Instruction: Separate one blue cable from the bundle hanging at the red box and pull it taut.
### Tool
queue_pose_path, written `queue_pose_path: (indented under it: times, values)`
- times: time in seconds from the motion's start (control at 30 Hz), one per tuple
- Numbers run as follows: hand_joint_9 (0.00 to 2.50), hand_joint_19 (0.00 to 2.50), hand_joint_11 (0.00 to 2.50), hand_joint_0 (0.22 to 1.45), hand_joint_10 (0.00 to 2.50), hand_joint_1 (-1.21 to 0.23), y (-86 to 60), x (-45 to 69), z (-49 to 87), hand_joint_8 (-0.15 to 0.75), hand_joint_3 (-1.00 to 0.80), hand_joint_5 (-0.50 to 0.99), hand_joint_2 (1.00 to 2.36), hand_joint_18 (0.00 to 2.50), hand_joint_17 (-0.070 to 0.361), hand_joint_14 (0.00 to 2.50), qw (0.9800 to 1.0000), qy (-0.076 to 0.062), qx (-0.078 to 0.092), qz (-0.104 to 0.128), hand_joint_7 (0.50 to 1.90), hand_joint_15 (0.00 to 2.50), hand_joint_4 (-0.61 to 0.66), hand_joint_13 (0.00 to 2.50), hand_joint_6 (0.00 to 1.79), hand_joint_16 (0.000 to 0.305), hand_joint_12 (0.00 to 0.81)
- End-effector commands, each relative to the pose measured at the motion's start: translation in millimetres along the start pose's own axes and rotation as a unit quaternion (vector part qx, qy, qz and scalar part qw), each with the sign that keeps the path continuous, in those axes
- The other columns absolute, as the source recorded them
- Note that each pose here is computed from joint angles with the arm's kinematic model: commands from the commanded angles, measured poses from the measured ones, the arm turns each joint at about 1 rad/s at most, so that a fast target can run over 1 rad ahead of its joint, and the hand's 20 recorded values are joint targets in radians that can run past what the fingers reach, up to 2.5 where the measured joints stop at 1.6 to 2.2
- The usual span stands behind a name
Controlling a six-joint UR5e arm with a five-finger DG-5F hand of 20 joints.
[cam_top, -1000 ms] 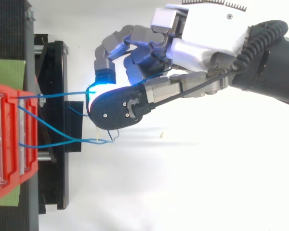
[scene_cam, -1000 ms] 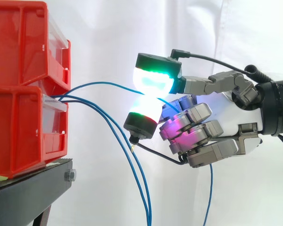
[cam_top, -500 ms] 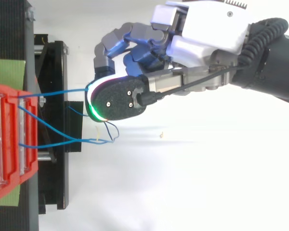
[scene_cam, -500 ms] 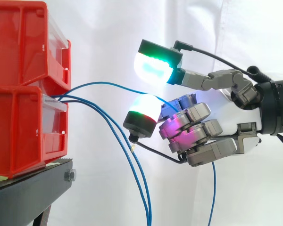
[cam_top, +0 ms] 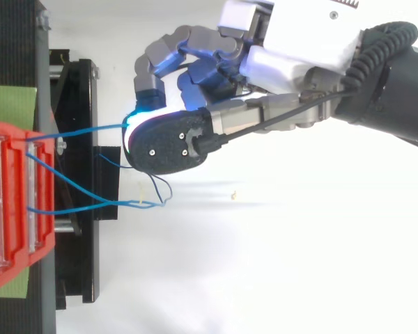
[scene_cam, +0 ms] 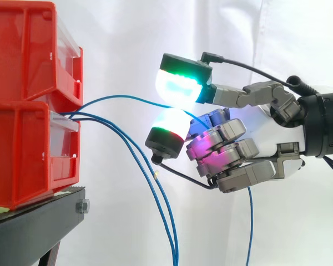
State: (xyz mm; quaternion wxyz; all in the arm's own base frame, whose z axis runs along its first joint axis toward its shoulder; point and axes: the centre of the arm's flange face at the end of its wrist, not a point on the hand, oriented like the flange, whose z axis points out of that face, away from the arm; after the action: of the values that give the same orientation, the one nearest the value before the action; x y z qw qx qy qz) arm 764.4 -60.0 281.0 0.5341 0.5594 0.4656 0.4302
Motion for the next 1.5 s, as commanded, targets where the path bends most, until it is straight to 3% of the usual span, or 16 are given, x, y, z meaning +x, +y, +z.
queue_pose_path:
  times: [0.0, 0.23, 0.33, 0.37, 0.47, 0.63, 0.87, 0.93, 1.03, 1.17, 1.47]
  values:
    - [0.74, 2.14, 1.35, 0.54, 2.44, -0.51, -0.4, -0.5, 1.0, 0.377, -0.5, -0.21, 1.0, 1.52, 0.099, 2.5, 0.9999, -0.001, -0.003, -0.011, 1.09, 1.41, 0.26, 0.93, 0.91, 0.044, 0.399]
    - [0.77, 2.1, 1.33, 0.55, 2.41, -0.43, 2.8, -4.8, 4.4, 0.372, -0.5, -0.2, 1.0, 1.51, 0.098, 2.5, 0.9989, -0.019, -0.018, -0.04, 1.09, 1.38, 0.24, 0.94, 0.9, 0.044, 0.387]
    - [0.79, 2.21, 1.37, 0.62, 2.38, -0.52, 2.6, -6.5, 4.3, 0.361, -0.5, -0.2, 1.0, 1.53, 0.09, 2.5, 0.9987, -0.022, -0.017, -0.042, 1.14, 1.4, 0.24, 0.95, 0.9, 0.04, 0.373]
    - [0.79, 2.2, 1.35, 0.65, 2.41, -0.57, 2.8, -5.2, 4.3, 0.354, -0.42, -0.2, 1.01, 1.54, 0.089, 2.5, 0.9987, -0.021, -0.018, -0.042, 1.15, 1.41, 0.23, 0.96, 0.91, 0.04, 0.375]
    - [0.79, 2.19, 1.39, 0.66, 2.41, -0.65, 2.8, -3.8, 4.0, 0.362, -0.27, -0.2, 1.02, 1.55, 0.092, 2.5, 0.9987, -0.024, -0.018, -0.042, 1.17, 1.44, 0.22, 0.96, 0.92, 0.041, 0.38]
    - [0.78, 2.19, 1.42, 0.67, 2.44, -0.7, 4.2, -2.5, 3.7, 0.362, -0.19, -0.2, 1.02, 1.54, 0.093, 2.5, 0.9986, -0.028, -0.02, -0.041, 1.16, 1.48, 0.19, 0.95, 0.92, 0.041, 0.381]
    - [0.74, 2.18, 1.41, 0.72, 2.44, -0.73, 0.3, -0.5, 6.5, 0.358, -0.37, -0.21, 1.01, 1.49, 0.093, 2.5, 0.9985, -0.029, -0.025, -0.039, 1.11, 1.47, 0.2, 0.92, 0.93, 0.041, 0.385]
    - [0.74, 2.17, 1.39, 0.68, 2.41, -0.69, 1.6, -0.8, 6.3, 0.355, -0.49, -0.21, 1.0, 1.47, 0.094, 2.5, 0.9985, -0.03, -0.026, -0.039, 1.08, 1.48, 0.22, 0.9, 0.93, 0.042, 0.38]
    - [0.77, 2.17, 1.39, 0.56, 2.36, -0.49, 0.5, -0.9, 6.6, 0.365, -0.5, -0.2, 1.0, 1.46, 0.097, 2.5, 0.9984, -0.031, -0.025, -0.039, 1.07, 1.43, 0.23, 0.9, 0.92, 0.043, 0.384]
    - [0.81, 2.2, 1.4, 0.6, 2.24, -0.39, 0.2, -1.2, 6.3, 0.355, -0.5, -0.19, 1.0, 1.46, 0.093, 2.5, 0.9984, -0.032, -0.024, -0.04, 1.13, 1.43, 0.21, 0.91, 0.89, 0.041, 0.374]
    - [0.82, 2.2, 1.47, 0.64, 2.22, -0.65, -0.7, -0.3, 5.7, 0.361, -0.16, -0.19, 1.02, 1.47, 0.094, 2.5, 0.9984, -0.032, -0.022, -0.04, 1.22, 1.48, 0.23, 0.93, 0.9, 0.042, 0.387]
